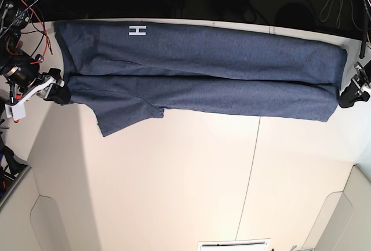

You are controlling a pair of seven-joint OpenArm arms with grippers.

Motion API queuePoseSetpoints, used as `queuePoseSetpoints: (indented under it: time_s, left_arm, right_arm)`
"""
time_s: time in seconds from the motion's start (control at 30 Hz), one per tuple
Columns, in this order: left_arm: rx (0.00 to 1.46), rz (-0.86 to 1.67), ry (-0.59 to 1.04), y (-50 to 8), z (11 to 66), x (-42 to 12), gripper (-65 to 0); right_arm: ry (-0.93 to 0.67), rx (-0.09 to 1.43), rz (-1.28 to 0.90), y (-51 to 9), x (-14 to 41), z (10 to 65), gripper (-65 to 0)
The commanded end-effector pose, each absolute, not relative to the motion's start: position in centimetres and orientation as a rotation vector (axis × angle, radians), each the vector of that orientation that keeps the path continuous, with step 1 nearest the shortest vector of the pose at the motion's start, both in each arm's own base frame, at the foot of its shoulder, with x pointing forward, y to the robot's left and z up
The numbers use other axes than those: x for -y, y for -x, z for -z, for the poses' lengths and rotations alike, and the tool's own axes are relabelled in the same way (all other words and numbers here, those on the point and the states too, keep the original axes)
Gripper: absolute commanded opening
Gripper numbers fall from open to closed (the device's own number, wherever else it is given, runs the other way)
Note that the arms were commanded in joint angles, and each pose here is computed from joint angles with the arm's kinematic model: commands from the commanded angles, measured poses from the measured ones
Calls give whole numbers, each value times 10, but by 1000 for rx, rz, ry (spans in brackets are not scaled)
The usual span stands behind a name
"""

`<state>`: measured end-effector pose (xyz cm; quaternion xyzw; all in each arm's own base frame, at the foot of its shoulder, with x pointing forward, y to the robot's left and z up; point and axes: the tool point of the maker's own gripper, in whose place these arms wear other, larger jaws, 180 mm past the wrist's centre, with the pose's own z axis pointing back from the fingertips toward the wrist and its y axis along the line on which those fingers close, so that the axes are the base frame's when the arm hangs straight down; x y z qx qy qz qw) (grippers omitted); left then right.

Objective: Layout the t-shirt on the table in an organized manner, then fold the t-shirt properly
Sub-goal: 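Grasp the folded shirt end with the right gripper and tuck it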

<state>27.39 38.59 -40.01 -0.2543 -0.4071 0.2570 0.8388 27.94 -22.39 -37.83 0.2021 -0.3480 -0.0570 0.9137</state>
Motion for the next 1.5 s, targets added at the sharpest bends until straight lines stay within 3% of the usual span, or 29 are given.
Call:
queuePoseSetpoints:
  time_s: [0.0,0.13,0.27,0.47,0.77,0.8,0.9,0.93,1.23,1.47]
  left_arm:
    - [937,-529,540,-285,377,-397,-435]
    - [987,-559,580,-290,368,-398,-435]
    - [1023,-573,576,-293,363,-402,-435]
    - [1042,-580,570,-295,361,-404,-435]
    - [1041,-579,569,-295,361,-404,-435]
    - [1041,-579,569,-295,361,-404,-435]
    - [1041,-579,569,-295,362,-404,-435]
    - [1040,-579,569,-295,362,-404,-435]
    - [1038,-577,566,-294,362,-404,-435]
    - [1038,-577,567,-294,362,-404,-435]
  right_arm:
    - [-410,817,97,-297,229,352,-397]
    - [-403,946,82,-325,231,320,-398]
    - [-339,938,46,-352,233,322,-397]
    - [-435,783,61,-377,198,385,-350]
    - [-595,558,67,-375,123,455,-352]
    - [-609,558,65,-375,116,454,-375]
    - [-639,553,43,-375,102,450,-617]
    - [-649,547,36,-374,98,448,-650]
    - [-620,668,-143,-381,94,375,-650]
    - [-639,663,-238,-328,82,356,-650]
